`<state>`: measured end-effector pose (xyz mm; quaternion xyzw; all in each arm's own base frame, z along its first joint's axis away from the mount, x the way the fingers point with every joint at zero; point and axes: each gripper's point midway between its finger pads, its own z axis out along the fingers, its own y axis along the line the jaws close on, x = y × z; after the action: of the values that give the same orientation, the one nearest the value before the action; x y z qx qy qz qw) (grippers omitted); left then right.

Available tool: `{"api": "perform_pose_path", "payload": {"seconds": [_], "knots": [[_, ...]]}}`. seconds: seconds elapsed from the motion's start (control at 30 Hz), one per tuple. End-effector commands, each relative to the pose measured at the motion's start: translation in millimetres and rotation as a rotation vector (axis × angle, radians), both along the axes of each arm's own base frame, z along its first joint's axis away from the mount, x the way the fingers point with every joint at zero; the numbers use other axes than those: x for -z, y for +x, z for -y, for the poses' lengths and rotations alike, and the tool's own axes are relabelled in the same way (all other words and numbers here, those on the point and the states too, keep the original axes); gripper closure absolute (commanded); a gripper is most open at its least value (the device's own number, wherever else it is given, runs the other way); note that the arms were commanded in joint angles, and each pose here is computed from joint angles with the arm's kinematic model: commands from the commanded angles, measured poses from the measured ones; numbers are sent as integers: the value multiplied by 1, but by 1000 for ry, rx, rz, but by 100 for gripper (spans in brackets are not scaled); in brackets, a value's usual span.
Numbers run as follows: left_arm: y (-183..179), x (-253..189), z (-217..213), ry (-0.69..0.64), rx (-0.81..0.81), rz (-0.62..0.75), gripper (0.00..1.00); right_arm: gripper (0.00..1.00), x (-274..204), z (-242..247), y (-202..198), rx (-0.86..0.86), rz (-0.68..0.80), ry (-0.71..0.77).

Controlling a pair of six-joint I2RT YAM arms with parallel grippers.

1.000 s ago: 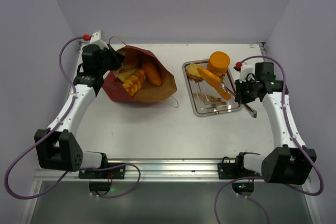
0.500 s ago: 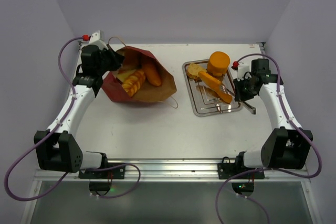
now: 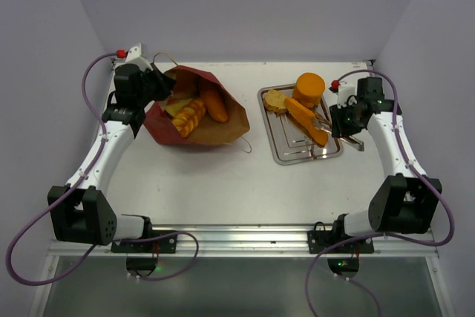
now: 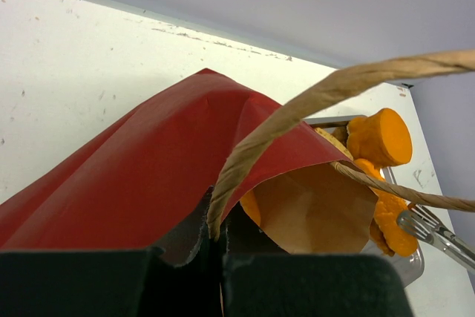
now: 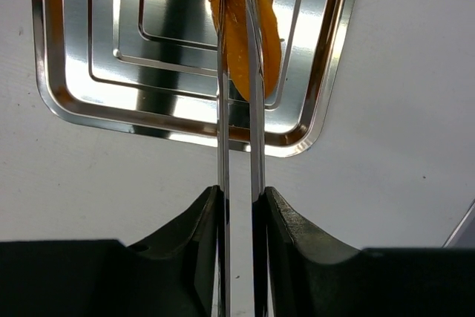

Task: Take the fake bread out of the paper bag

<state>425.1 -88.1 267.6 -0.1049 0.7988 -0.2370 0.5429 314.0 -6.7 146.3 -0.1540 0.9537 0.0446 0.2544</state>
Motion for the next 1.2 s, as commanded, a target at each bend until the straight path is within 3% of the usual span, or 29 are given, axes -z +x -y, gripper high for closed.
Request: {"api": "perform_pose_path", "payload": {"seconds": [0.0, 0.97, 1.17], "knots": [[0, -38, -3, 12, 13, 123, 100, 68, -26, 5, 18, 6, 104, -14], [2, -45, -3, 14, 17, 132, 100, 61, -50, 6, 31, 11, 178, -1], [2, -51, -2, 14, 24, 140, 100, 62, -62, -21, 20, -125, 206, 98]]}}
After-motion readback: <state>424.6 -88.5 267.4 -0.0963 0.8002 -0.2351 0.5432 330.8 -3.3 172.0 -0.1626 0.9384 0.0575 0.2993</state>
